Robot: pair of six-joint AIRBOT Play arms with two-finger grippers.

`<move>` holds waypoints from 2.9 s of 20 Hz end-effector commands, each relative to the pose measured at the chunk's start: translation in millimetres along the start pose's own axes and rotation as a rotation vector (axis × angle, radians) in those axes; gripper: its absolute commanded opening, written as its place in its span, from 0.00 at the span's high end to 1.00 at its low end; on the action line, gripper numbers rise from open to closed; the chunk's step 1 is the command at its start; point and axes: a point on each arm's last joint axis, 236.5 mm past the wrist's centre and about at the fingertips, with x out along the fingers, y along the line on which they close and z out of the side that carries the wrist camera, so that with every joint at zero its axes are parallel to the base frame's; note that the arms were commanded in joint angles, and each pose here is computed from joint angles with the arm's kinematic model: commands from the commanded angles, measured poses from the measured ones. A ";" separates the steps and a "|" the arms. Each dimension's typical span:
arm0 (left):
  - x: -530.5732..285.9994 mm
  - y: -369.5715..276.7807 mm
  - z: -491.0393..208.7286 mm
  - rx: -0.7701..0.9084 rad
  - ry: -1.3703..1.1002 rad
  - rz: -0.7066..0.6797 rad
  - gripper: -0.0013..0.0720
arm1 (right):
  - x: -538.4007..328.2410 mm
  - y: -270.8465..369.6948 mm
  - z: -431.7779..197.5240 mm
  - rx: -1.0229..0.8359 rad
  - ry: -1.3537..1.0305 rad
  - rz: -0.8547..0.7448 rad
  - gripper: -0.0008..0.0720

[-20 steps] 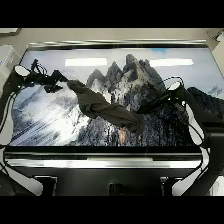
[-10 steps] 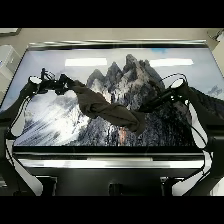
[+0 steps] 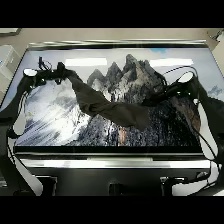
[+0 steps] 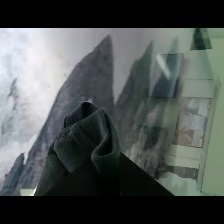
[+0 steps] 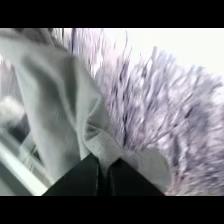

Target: Fold the clothes and pants, and hang the long-sleeved shirts on hangers.

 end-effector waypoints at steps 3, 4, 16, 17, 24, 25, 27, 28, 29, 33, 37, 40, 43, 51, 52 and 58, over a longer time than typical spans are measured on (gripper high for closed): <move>-78.5 -98.3 29.8 0.154 -0.064 -0.107 0.95 | -118.1 23.0 70.0 -0.176 -0.481 -0.281 0.94; -97.1 -113.2 31.3 0.195 -0.081 -0.103 0.95 | -148.3 38.2 81.2 -0.215 -0.595 -0.313 0.94; -400.5 -279.7 -92.2 0.686 -0.400 0.207 0.95 | -386.5 237.3 -74.5 -0.463 -1.273 -0.431 0.94; -420.6 -277.5 -112.1 0.654 -0.404 0.220 0.95 | -389.4 242.4 -96.2 -0.450 -1.277 -0.433 0.94; -394.8 -185.8 -139.7 0.471 -0.244 0.402 0.95 | -321.5 181.4 -78.9 -0.222 -0.970 -0.416 0.94; -368.6 -161.0 -135.7 0.461 -0.175 0.440 0.95 | -288.4 154.4 -62.8 -0.161 -0.840 -0.406 0.94; -306.4 -103.3 -124.9 0.421 -0.058 0.502 0.95 | -210.3 100.3 -40.2 -0.024 -0.573 -0.344 0.94; -272.7 -69.8 -119.7 0.383 -0.014 0.531 0.95 | -170.4 72.0 -31.4 0.044 -0.460 -0.312 0.94; -242.2 -37.2 -116.9 0.346 0.025 0.558 0.95 | -136.8 42.5 -25.4 0.111 -0.376 -0.302 0.94; -136.1 86.3 -126.0 0.203 0.203 0.663 0.95 | -29.1 -59.7 -11.5 0.307 -0.185 -0.303 0.94; -87.3 133.4 -146.3 0.122 0.320 0.687 0.95 | 23.1 -88.5 -17.4 0.315 -0.078 -0.250 0.87; -77.5 132.4 -150.8 0.112 0.330 0.671 0.95 | 18.0 -81.3 -22.5 0.277 -0.054 -0.244 0.49; -76.7 128.2 -152.0 0.107 0.333 0.660 0.95 | -10.5 -55.9 -22.9 0.147 -0.067 -0.248 0.30; -74.0 121.1 -158.2 0.075 0.348 0.631 0.95 | -143.7 -102.7 -47.7 0.515 -0.319 -0.096 0.20; -73.0 119.4 -159.1 0.069 0.349 0.624 0.95 | -145.3 -109.3 -59.2 0.623 -0.309 -0.025 0.20; -70.1 115.4 -162.2 0.061 0.353 0.609 0.95 | -111.8 -87.8 -44.2 0.762 -0.384 0.290 0.20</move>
